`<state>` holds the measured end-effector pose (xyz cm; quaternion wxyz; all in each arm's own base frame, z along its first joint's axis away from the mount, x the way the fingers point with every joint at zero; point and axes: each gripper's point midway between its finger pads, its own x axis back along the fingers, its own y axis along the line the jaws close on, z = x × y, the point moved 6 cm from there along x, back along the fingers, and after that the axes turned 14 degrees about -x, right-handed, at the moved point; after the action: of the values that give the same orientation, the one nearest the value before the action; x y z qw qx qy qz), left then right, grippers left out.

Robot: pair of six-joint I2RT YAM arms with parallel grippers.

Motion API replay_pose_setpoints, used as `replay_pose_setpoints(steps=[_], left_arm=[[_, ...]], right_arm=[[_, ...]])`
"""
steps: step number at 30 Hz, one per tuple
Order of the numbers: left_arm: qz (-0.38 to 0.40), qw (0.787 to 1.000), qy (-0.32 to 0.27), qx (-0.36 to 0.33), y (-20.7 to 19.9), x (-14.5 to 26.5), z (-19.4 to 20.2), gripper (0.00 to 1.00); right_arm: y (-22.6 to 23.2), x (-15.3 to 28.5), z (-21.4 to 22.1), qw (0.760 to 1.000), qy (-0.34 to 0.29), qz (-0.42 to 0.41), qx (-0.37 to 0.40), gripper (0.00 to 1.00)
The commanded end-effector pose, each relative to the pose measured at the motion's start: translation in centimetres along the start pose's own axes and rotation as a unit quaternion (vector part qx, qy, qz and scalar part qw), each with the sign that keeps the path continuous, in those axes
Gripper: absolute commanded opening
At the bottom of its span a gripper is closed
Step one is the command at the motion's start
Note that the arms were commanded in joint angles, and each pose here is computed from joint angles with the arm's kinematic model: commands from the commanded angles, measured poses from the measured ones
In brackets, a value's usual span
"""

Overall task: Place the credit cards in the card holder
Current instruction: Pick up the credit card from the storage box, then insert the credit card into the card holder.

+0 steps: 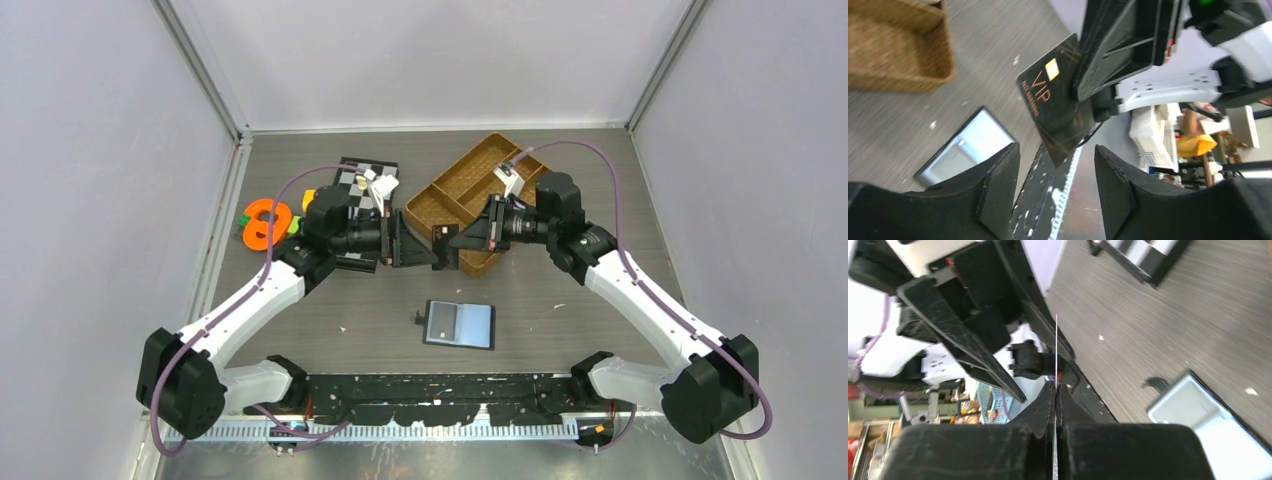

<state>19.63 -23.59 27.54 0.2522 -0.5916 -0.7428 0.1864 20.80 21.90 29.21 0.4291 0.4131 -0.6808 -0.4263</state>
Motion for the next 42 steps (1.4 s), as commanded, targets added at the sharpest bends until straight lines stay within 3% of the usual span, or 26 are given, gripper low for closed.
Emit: replay_pose_setpoints(steps=[1, 7, 12, 30, 42], left_arm=[[-0.103, 0.993, 0.057, 0.005, 3.1, 0.3, 3.0, 0.59], [-0.22, 0.966, 0.123, 0.055, 6.4, -0.1, 7.8, 0.6], [-0.276, 0.943, 0.174, 0.069, 7.4, -0.9, 10.8, 0.61], [-0.314, 0.908, 0.259, 0.096, 8.8, -2.1, 15.1, 0.61], [-0.309, 0.904, 0.277, 0.101, 8.9, -2.5, 15.9, 0.59]], right_arm=[[-5.4, 1.1, 2.1, 0.991, -0.008, 0.133, -0.033, 0.0], [-11.9, 1.5, 5.8, 0.972, 0.01, 0.21, -0.106, 0.0], [-15.1, 1.3, 8.1, 0.965, 0.024, 0.214, -0.147, 0.01], [-18.2, -0.1, 10.4, 0.965, 0.065, 0.19, -0.169, 0.01], [-19.2, -0.3, 10.7, 0.961, 0.07, 0.2, -0.176, 0.01]])
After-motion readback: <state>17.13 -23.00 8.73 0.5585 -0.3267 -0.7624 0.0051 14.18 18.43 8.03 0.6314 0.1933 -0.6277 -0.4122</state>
